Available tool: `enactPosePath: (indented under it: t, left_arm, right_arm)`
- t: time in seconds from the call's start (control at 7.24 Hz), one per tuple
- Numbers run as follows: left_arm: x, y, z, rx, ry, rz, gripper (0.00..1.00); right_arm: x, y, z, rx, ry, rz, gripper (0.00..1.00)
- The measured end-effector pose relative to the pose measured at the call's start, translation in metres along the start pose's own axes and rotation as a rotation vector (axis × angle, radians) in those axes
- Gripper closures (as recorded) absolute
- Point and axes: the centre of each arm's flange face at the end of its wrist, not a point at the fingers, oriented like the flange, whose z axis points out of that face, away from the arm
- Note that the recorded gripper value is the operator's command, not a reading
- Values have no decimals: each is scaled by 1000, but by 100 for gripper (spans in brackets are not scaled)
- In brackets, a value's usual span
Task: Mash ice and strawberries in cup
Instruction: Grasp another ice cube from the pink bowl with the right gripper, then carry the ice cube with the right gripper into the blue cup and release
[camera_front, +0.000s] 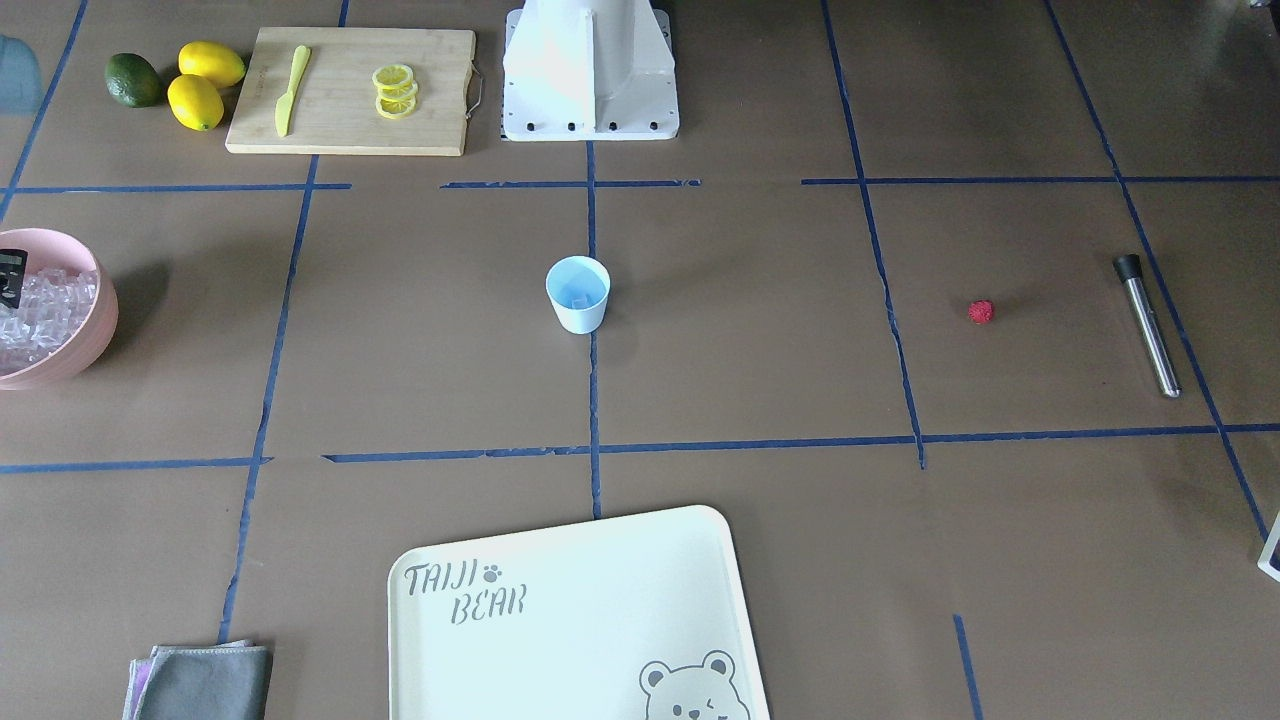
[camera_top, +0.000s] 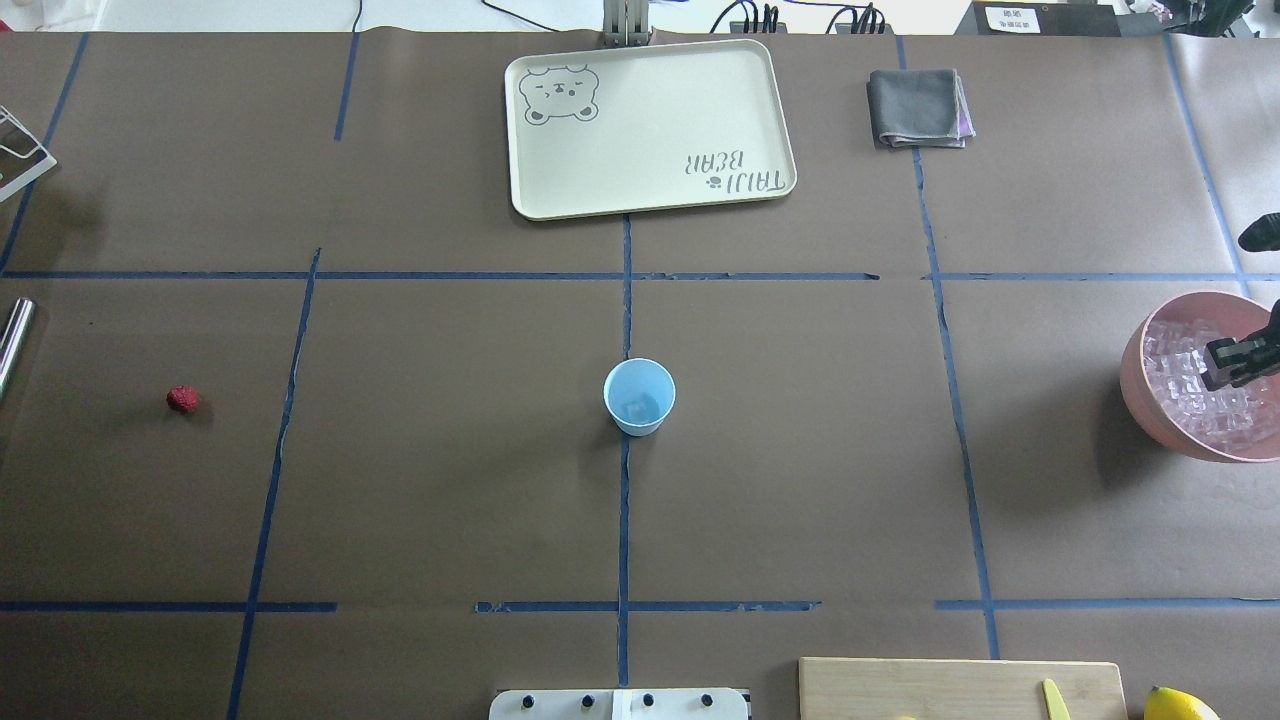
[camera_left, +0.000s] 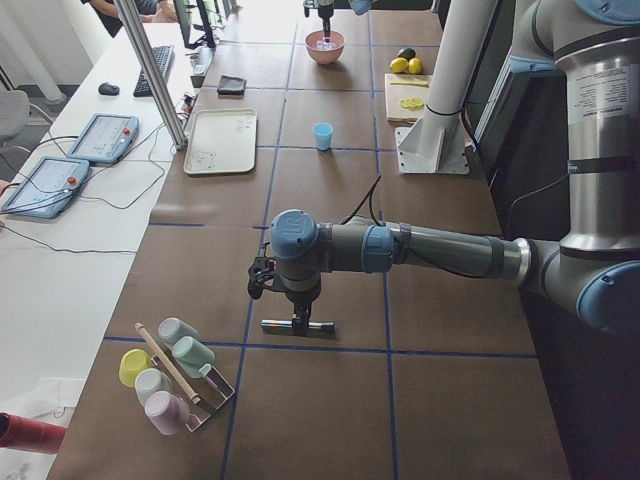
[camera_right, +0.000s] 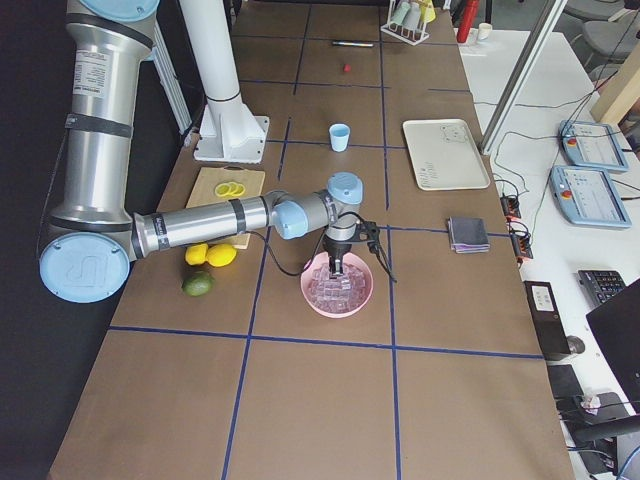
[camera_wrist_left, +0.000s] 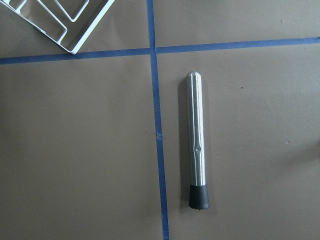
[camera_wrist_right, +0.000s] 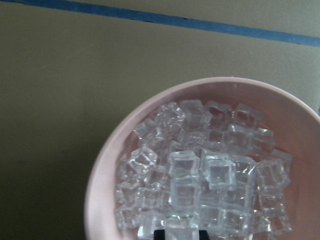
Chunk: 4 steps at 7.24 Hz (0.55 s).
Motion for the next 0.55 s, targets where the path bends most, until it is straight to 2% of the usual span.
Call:
enactPosePath:
  t: [0.28, 0.41, 0.55]
  left_arm:
    - [0, 0, 0, 0, 0, 1, 0]
    - [0, 0, 0, 0, -1, 1, 0]
    - [0, 0, 0, 0, -1, 2, 0]
  right_arm:
    - [-58, -10, -33, 3, -150, 59, 100]
    - [-113, -24, -48, -10, -228, 118, 100]
    - [-179, -35, -60, -26, -284, 176, 100]
